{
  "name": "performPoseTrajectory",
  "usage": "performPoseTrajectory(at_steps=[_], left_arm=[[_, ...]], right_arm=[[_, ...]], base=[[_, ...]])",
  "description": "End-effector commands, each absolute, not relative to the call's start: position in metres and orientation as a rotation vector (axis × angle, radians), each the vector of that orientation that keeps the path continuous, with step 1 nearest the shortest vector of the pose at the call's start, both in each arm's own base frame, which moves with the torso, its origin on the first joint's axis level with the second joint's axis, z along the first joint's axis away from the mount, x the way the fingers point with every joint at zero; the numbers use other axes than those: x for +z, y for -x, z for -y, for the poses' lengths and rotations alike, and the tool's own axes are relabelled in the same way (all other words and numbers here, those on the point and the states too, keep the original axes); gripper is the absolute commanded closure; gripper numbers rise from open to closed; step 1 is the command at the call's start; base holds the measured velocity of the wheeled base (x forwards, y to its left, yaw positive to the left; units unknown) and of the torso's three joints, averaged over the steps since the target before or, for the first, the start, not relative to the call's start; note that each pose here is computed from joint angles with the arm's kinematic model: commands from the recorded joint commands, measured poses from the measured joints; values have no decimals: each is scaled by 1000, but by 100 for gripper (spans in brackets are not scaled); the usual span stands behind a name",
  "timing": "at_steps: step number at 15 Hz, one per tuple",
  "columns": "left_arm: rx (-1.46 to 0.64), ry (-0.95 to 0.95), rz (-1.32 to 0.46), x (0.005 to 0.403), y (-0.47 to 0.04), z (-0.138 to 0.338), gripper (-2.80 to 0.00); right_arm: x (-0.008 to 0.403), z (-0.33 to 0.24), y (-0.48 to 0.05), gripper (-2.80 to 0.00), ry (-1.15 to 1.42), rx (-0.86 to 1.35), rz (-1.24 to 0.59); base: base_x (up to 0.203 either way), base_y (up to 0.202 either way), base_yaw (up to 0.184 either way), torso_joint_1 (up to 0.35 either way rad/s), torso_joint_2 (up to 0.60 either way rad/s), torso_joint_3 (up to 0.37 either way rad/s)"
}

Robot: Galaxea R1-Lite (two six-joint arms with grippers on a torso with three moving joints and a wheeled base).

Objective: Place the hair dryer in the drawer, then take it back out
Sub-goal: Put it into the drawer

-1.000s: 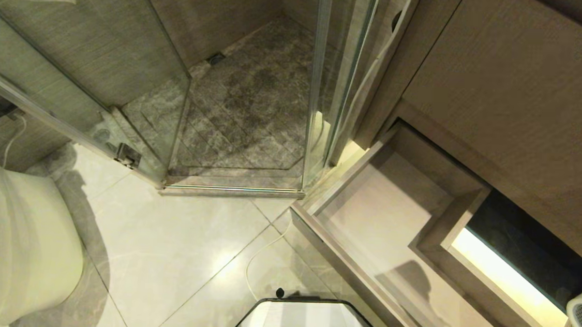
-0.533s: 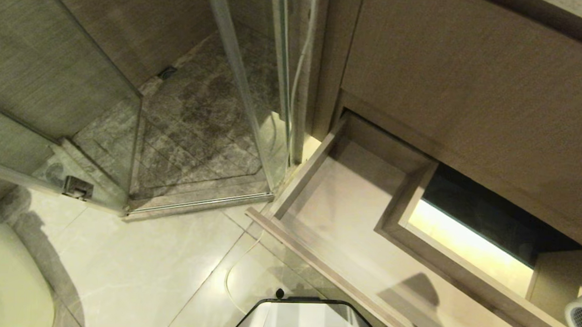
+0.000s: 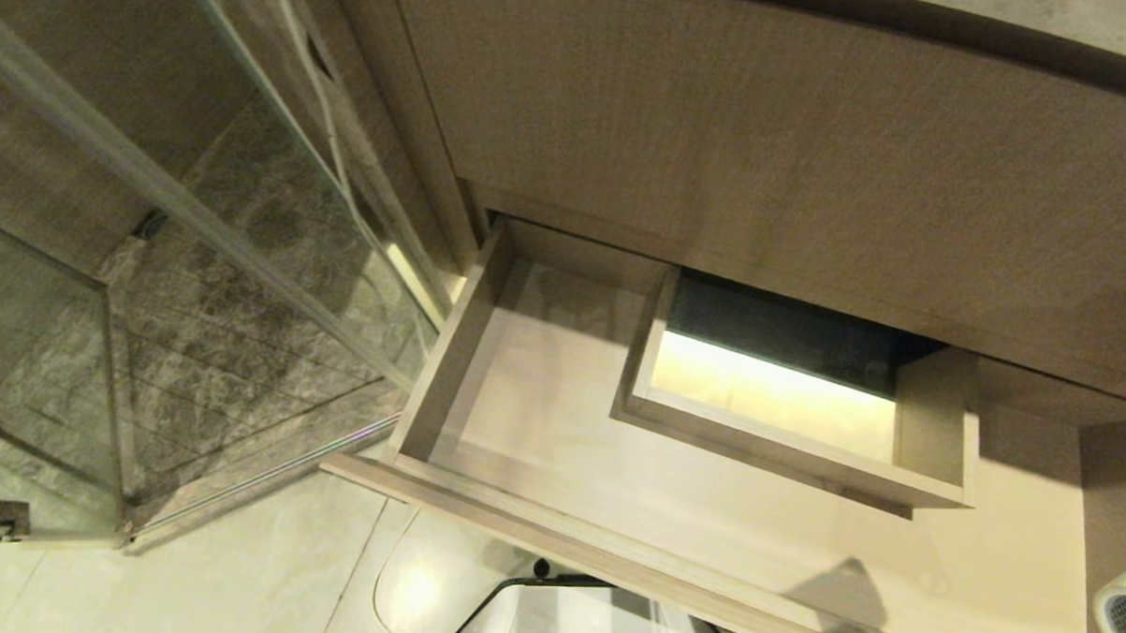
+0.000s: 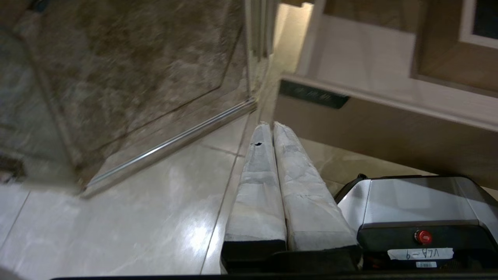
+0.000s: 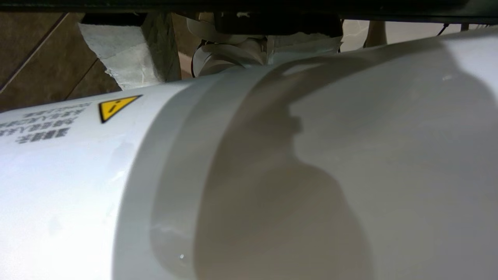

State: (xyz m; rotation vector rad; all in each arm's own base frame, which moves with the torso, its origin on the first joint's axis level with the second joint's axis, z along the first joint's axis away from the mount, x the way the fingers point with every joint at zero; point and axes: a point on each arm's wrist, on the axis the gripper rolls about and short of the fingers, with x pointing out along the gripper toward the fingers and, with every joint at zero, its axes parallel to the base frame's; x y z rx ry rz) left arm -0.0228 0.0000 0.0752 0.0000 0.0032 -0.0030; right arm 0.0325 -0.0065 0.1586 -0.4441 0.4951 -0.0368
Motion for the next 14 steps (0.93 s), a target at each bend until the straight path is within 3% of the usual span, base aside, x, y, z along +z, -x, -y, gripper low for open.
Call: performPoseTrajectory(at_steps=[1, 7, 14], left_arm=[[-3, 0, -5, 75, 23, 0, 0], [-3, 0, -5, 75, 23, 0, 0], [-3, 0, -5, 75, 23, 0, 0]], right_arm=[[158, 7, -34, 0, 446, -33, -503], [169, 9, -40, 0, 445, -39, -498], [205, 45, -125, 0, 308, -146, -702]], base=[[3, 9, -136, 2, 1, 1], [0, 3, -33, 2, 0, 1], [0, 0, 0, 0, 0, 0]])
